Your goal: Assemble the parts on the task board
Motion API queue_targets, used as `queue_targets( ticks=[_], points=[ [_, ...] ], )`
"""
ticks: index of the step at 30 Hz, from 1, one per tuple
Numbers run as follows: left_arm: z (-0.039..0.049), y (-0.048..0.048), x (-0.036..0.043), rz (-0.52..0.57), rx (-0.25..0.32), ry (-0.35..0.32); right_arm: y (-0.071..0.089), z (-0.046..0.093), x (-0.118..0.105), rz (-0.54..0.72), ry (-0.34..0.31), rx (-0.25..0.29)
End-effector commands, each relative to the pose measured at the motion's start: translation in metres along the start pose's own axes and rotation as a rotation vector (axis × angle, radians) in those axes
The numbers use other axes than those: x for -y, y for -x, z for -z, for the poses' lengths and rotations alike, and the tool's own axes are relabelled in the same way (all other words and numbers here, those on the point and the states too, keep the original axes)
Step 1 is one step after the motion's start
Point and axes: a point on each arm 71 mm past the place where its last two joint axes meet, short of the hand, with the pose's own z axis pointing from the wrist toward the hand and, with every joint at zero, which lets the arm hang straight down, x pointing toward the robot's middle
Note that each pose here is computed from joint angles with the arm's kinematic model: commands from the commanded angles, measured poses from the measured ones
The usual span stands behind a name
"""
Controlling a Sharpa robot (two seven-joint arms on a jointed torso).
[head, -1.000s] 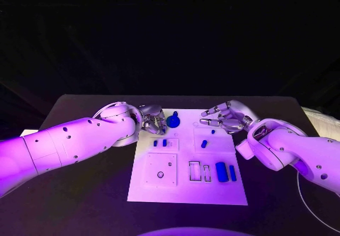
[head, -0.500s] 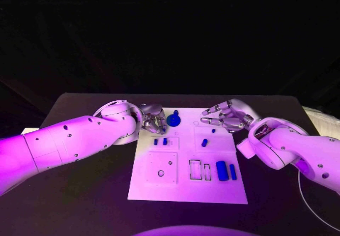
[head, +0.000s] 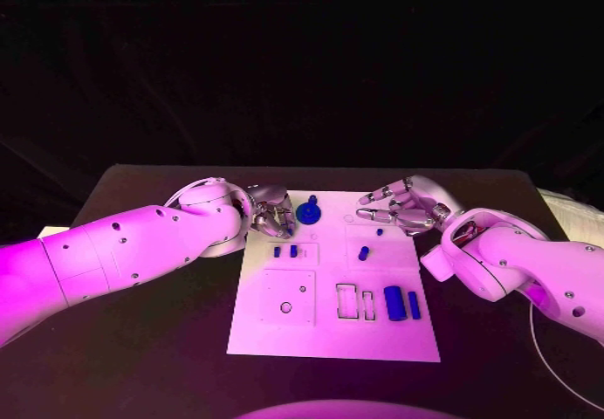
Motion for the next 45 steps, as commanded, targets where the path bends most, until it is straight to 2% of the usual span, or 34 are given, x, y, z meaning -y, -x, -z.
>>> queue_targets(
  ticks=[1, 34, 40, 45],
  points=[
    [-0.0002, -0.0033, 0.0004, 0.002, -0.03, 0.004, -0.001, 0.0, -0.001, 0.006, 0.01, -0.009],
    [0.0007, -0.0036, -0.0009, 0.03, -0.035, 0.014, -0.002, -0.001, -0.001, 0.003, 0.012, -0.005],
    [0.0016, -0.0025, -0.0062, 0.039, -0.033, 0.031, 0.0, -0.001, 0.001, 0.005, 0.007, 0.0],
    [0.0034, -0.0007, -0.0152, 0.062, -0.029, 0.055, 0.004, -0.002, 0.006, 0.008, -0.004, 0.02]
  ],
)
